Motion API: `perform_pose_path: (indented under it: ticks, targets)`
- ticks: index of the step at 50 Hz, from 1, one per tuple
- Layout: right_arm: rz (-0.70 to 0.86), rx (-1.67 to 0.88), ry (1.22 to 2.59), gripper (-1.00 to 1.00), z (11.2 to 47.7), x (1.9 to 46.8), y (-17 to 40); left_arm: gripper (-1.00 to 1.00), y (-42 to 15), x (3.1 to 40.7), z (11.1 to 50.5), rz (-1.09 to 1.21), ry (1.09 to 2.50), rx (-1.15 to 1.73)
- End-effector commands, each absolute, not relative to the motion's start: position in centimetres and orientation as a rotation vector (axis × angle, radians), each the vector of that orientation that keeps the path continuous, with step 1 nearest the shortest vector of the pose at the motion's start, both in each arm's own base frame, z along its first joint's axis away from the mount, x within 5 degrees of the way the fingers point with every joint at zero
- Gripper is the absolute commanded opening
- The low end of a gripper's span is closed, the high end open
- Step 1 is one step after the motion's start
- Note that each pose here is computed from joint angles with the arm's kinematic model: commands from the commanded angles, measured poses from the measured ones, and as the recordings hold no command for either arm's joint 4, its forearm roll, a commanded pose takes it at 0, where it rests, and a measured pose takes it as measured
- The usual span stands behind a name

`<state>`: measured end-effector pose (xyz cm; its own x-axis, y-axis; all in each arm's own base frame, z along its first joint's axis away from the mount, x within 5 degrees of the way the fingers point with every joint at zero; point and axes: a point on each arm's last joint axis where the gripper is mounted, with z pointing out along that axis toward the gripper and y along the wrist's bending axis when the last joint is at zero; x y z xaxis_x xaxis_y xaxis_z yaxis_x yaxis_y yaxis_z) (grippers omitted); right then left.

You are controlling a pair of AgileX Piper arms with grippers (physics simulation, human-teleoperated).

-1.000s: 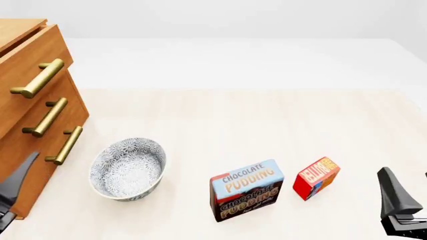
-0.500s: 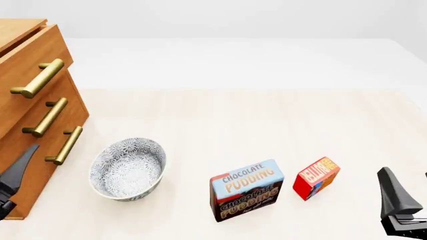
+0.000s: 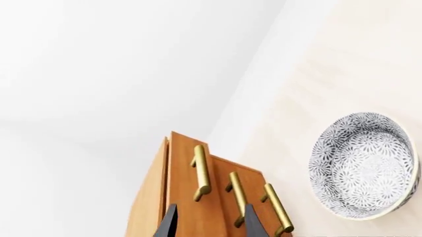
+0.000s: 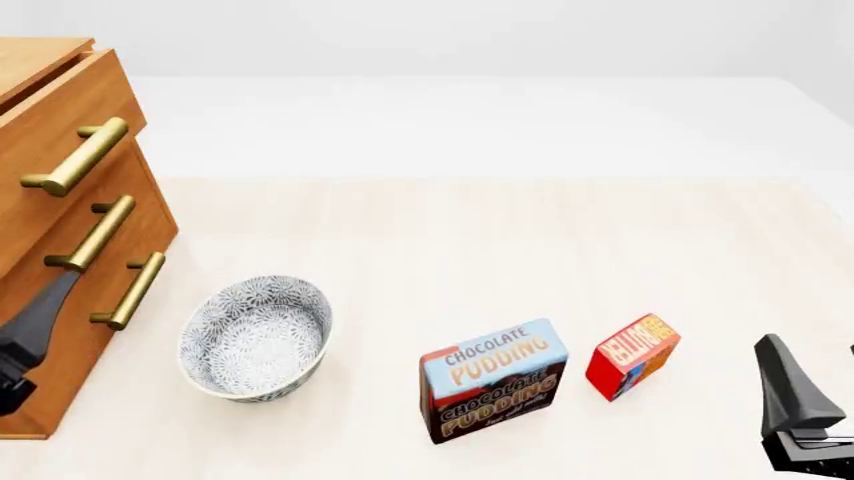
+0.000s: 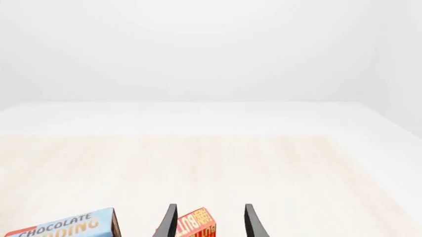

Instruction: Put the butter at the back in the top drawer of the cabinet and close it.

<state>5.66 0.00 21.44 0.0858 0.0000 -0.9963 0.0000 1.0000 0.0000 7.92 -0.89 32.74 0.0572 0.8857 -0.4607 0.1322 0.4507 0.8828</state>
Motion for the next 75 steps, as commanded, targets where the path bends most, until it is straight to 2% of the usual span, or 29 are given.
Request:
perform_pose_path:
  ticks: [1, 53, 75]
  targets:
    - [0.0, 0.0, 1.485, 1.0, 21.4, 5.7, 0.0, 1.0, -0.8, 8.5, 32.6, 0.777, 1.405, 0.994]
    - [0.0, 0.0, 1.485, 1.0, 21.4, 5.7, 0.0, 1.0, -0.8, 11.2, 32.0, 0.872, 1.379, 1.047]
    - [0.0, 0.0, 1.485, 1.0, 21.4, 5.7, 0.0, 1.0, 0.2, 12.6, 31.3, 0.948, 1.427, 1.01]
